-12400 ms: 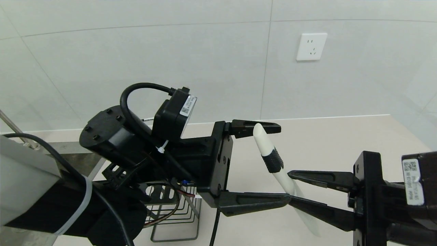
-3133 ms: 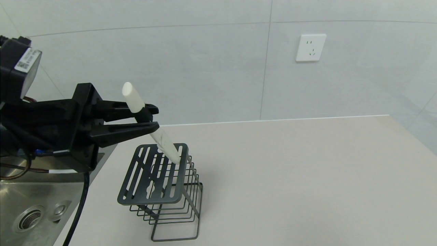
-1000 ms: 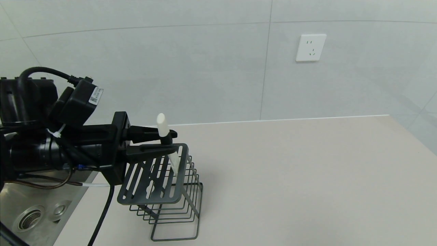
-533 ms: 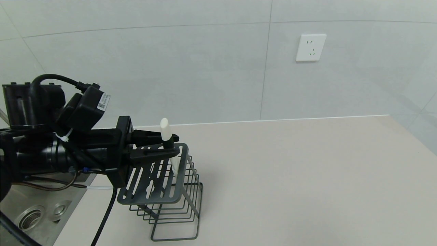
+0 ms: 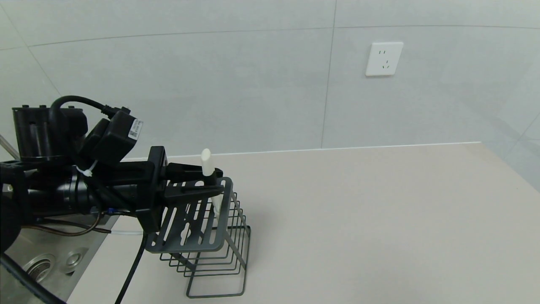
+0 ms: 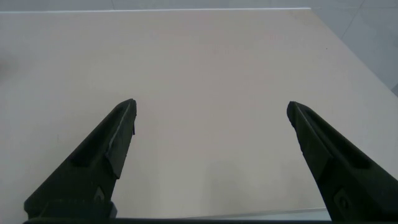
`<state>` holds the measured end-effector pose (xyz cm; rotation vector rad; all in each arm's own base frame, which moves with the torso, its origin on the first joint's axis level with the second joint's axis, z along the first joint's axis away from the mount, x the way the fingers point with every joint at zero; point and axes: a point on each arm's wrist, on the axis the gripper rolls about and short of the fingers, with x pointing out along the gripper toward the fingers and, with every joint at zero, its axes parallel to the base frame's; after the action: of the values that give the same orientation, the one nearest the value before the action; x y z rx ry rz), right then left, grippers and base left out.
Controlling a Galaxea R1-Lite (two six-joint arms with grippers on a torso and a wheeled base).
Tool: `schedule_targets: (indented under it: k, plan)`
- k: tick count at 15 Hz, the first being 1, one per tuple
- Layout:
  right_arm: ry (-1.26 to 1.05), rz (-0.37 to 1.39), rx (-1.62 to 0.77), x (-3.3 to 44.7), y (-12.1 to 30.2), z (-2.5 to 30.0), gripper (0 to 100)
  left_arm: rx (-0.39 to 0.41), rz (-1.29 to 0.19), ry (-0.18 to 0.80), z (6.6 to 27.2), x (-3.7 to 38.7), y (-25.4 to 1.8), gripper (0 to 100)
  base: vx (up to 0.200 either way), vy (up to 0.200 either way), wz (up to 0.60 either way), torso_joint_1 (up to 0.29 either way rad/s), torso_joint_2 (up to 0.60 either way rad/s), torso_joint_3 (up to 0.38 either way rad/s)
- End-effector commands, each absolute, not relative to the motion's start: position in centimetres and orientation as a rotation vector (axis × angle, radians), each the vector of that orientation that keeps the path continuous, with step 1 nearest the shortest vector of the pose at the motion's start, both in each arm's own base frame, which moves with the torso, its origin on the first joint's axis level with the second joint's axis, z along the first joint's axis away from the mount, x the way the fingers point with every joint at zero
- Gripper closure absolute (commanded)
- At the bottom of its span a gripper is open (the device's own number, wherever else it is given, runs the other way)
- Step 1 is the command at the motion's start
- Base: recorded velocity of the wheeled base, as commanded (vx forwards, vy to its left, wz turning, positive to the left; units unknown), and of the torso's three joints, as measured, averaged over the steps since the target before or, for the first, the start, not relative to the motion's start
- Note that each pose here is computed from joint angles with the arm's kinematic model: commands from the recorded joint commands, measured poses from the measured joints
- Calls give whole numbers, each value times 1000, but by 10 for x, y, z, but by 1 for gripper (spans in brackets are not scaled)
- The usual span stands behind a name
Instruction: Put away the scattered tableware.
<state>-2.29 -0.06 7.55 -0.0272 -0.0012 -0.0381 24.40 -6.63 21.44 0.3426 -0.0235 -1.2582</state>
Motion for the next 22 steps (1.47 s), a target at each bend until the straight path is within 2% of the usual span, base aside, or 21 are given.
schedule_targets:
  k: [1, 22]
  plan:
    - [-1, -38, -28, -23, -1, 76, 0, 340, -1259, -19, 213, 244, -66, 100, 0, 0, 0, 0, 0, 0]
    - [-1, -38, -28, -23, -1, 76, 0, 320, -1253, 41, 198, 244, -66, 100, 0, 0, 0, 0, 0, 0]
